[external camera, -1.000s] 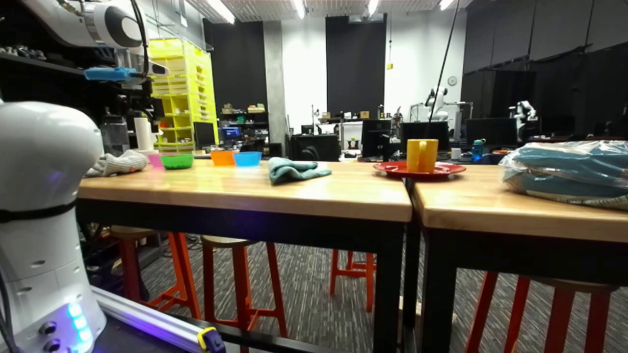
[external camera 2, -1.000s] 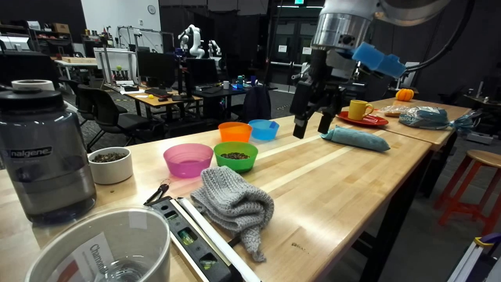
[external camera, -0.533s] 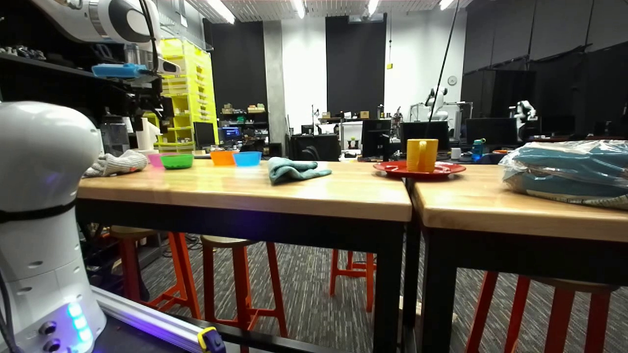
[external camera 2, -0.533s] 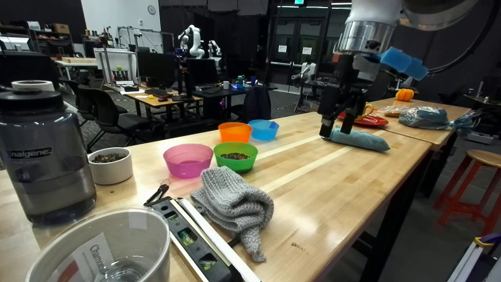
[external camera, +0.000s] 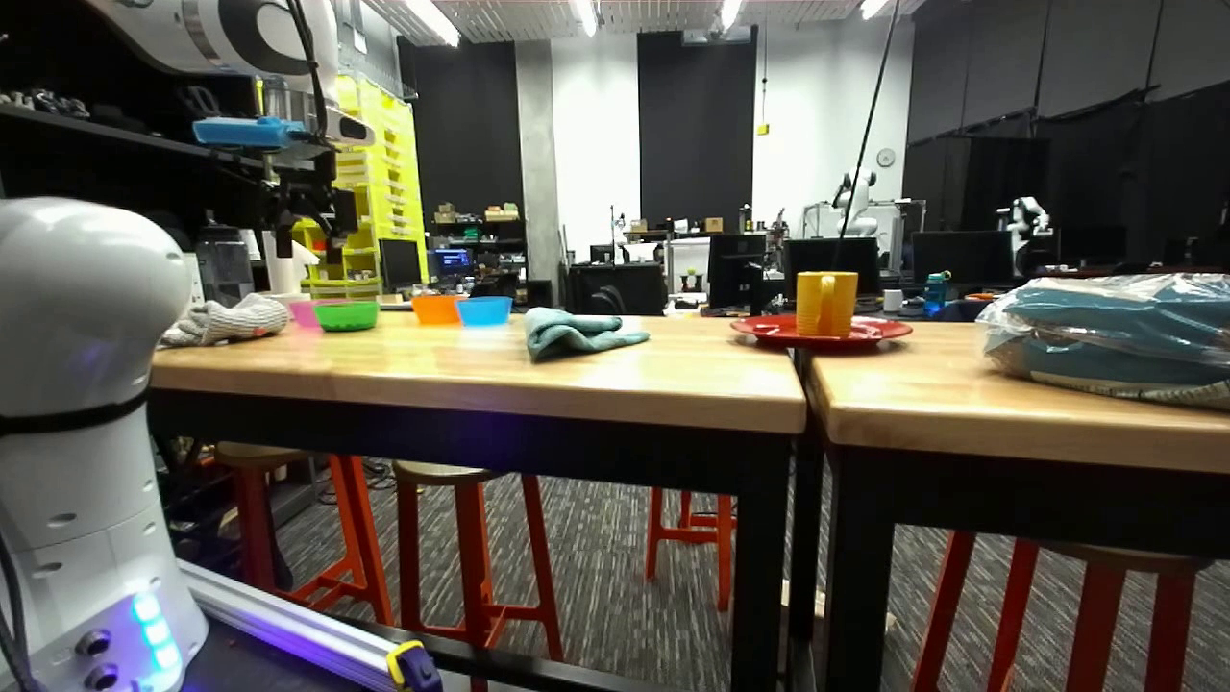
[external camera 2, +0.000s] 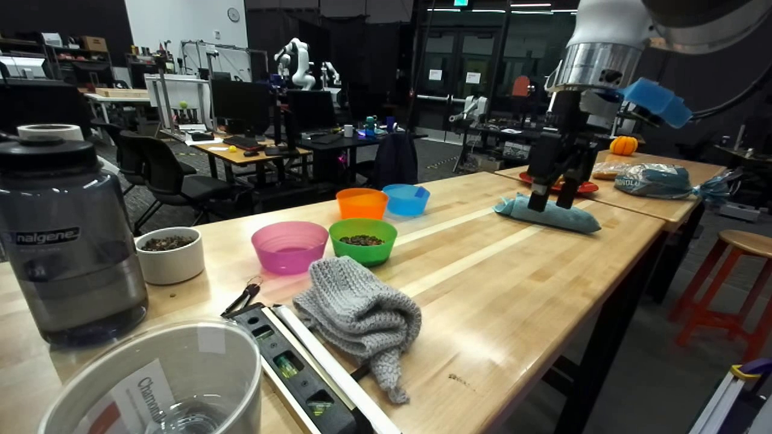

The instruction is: Fold the grey cotton cloth

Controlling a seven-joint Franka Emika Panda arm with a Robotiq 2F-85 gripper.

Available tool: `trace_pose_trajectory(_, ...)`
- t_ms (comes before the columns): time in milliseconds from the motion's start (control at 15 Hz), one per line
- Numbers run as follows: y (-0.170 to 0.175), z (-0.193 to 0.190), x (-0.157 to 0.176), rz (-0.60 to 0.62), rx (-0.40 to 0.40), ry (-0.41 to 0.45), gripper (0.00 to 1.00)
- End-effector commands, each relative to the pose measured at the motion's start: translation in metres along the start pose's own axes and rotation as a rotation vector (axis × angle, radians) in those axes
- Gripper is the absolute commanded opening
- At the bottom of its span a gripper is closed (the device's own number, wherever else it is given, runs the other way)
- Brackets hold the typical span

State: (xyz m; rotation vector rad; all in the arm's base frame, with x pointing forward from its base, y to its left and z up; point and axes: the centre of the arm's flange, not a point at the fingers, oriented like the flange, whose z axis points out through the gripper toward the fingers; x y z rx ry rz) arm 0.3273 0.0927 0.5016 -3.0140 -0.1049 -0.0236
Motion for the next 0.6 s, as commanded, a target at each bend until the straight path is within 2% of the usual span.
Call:
trace_pose_trajectory(0, 0.028, -0.007, -0.014, 0.008, 0.017, 0.009, 1.0)
trace_pose_trajectory(533, 0.065, -0.014, -0.025, 0.078, 0.05, 0.026, 1.0)
